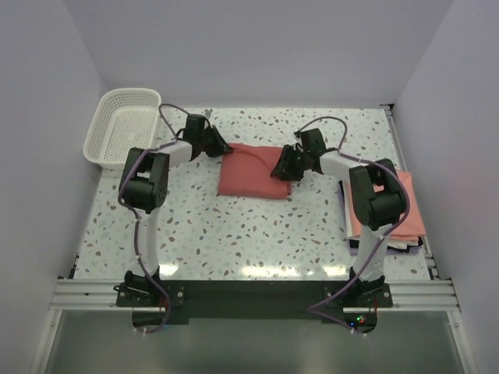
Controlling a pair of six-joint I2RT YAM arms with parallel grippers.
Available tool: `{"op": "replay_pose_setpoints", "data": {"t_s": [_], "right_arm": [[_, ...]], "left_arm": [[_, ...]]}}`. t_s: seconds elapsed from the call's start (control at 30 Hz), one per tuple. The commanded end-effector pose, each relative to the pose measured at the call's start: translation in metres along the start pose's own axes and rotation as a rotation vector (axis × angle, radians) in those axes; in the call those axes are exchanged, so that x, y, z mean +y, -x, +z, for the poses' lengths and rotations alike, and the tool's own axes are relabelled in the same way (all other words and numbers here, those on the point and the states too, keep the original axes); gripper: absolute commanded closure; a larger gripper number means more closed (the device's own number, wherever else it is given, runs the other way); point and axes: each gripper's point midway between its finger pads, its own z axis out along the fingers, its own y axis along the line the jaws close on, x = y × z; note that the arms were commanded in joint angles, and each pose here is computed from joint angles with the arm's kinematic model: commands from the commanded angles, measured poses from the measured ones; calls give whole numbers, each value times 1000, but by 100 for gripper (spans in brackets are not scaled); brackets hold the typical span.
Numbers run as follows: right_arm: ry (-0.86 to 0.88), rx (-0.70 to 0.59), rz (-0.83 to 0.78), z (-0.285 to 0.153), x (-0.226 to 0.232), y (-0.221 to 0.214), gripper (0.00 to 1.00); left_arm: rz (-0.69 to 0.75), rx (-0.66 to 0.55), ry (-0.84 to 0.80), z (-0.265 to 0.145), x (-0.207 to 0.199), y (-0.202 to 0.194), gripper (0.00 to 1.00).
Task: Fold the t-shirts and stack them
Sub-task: Fold the tshirt
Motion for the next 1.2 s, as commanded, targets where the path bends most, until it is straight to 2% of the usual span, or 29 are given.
{"op": "replay_pose_setpoints", "data": {"t_s": [0.0, 0.2, 0.3, 0.33, 0.47, 0.5, 0.57, 0.6, 0.67, 0.7, 0.77, 0.8, 0.97, 1.17], "right_arm": [[-61, 18, -11, -8, -20, -18, 51], [-70, -54, -41, -41, -11, -10, 51], [-52, -109, -31, -64, -5, 3, 49], [-50, -122, -23, -69, -6, 6, 46], [-97, -195, -2, -90, -19, 17, 39], [-110, -192, -11, -89, -22, 17, 38], [-115, -181, -13, -88, -23, 20, 35], [-121, -181, -20, -86, -26, 21, 33], [-128, -191, -27, -86, -27, 26, 30], [-135, -187, -35, -85, -30, 27, 29], [-142, -188, -40, -82, -31, 31, 28], [-142, -180, -42, -79, -32, 31, 28], [-146, -172, -25, -63, -38, 33, 28], [-131, -150, -3, -49, -41, 26, 30]], "left_arm": [[29, -59, 39, -3, 14, 24, 85], [77, -99, -17, -26, -20, 43, 80], [104, -98, -10, -45, -36, 43, 73], [119, -122, -12, -55, -46, 48, 68], [166, -114, -14, -72, -76, 25, 60], [183, -83, -20, -71, -86, 4, 60], [201, -77, -44, -75, -103, -14, 60], [208, -34, -53, -71, -110, -42, 60], [222, -13, -76, -71, -123, -63, 61], [217, 33, -81, -69, -127, -89, 62], [226, 58, -123, -67, -138, -112, 64], [234, 103, -121, -65, -139, -138, 64], [253, 192, -101, -44, -132, -200, 66], [251, 251, -55, -32, -108, -234, 68]]}}
